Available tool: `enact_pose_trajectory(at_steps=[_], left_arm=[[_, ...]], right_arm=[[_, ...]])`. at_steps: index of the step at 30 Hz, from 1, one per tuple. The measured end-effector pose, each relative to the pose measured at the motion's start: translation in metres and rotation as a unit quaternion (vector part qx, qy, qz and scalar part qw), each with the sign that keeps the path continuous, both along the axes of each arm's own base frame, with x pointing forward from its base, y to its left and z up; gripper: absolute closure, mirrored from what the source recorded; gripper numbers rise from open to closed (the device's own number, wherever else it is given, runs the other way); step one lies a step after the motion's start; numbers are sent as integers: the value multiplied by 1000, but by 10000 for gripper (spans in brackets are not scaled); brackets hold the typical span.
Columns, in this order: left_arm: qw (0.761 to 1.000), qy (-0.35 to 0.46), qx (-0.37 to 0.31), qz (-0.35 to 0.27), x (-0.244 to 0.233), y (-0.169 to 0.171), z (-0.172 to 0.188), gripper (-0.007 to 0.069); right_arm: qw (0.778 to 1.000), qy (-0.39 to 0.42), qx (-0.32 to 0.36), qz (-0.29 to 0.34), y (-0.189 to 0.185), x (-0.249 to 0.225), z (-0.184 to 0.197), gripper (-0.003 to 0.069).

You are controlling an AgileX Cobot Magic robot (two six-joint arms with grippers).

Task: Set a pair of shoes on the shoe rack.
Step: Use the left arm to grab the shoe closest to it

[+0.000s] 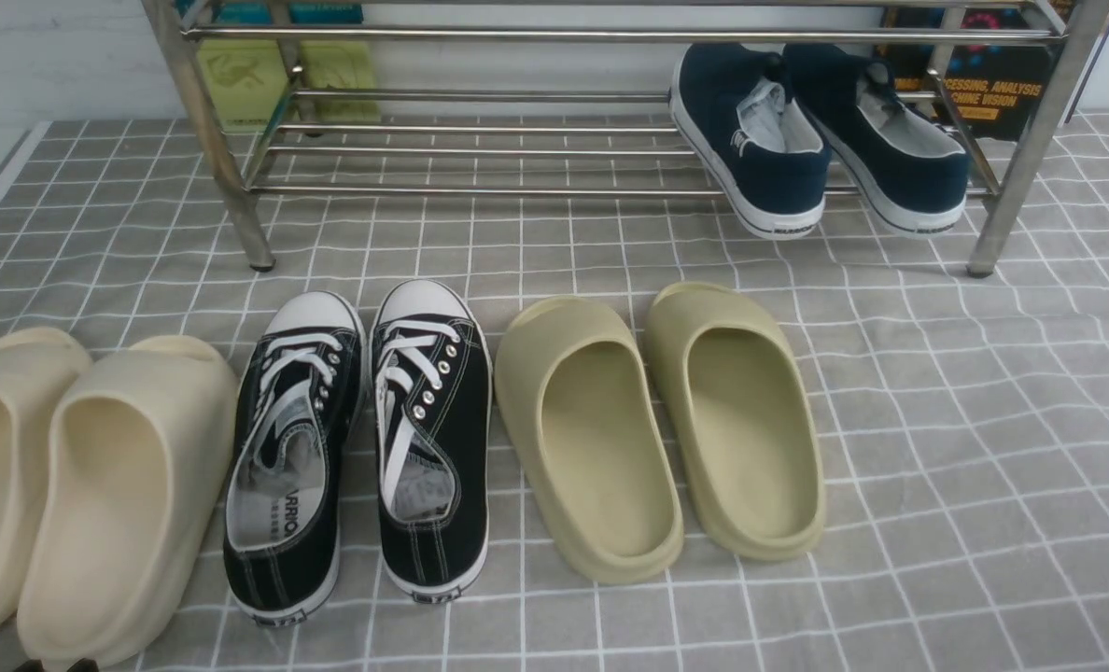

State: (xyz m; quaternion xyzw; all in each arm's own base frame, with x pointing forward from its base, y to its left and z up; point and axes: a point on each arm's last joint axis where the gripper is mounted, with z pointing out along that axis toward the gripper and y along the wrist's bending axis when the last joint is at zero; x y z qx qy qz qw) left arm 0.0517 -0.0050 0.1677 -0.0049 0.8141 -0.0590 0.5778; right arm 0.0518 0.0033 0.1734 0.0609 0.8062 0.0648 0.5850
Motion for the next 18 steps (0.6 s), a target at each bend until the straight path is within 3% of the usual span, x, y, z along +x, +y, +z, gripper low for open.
enact_pose_trajectory(at_steps=[10,15,16,17,18], left_arm=[[1000,-7,-1,0,0,0,1,386],[995,-99,-4,0,4,0,18,386],[991,-127,-15,-41,5,0,23,386],[986,-169,-9,-1,5,0,30,386],[985,-175,-10,-1,5,0,31,386]], right_arm=[[1000,0,0,0,0,0,0,419],[1000,0,0,0,0,0,0,419],[1000,0,0,0,0,0,0,419],[1000,0,0,0,0,0,0,419],[1000,0,0,0,0,0,0,419]])
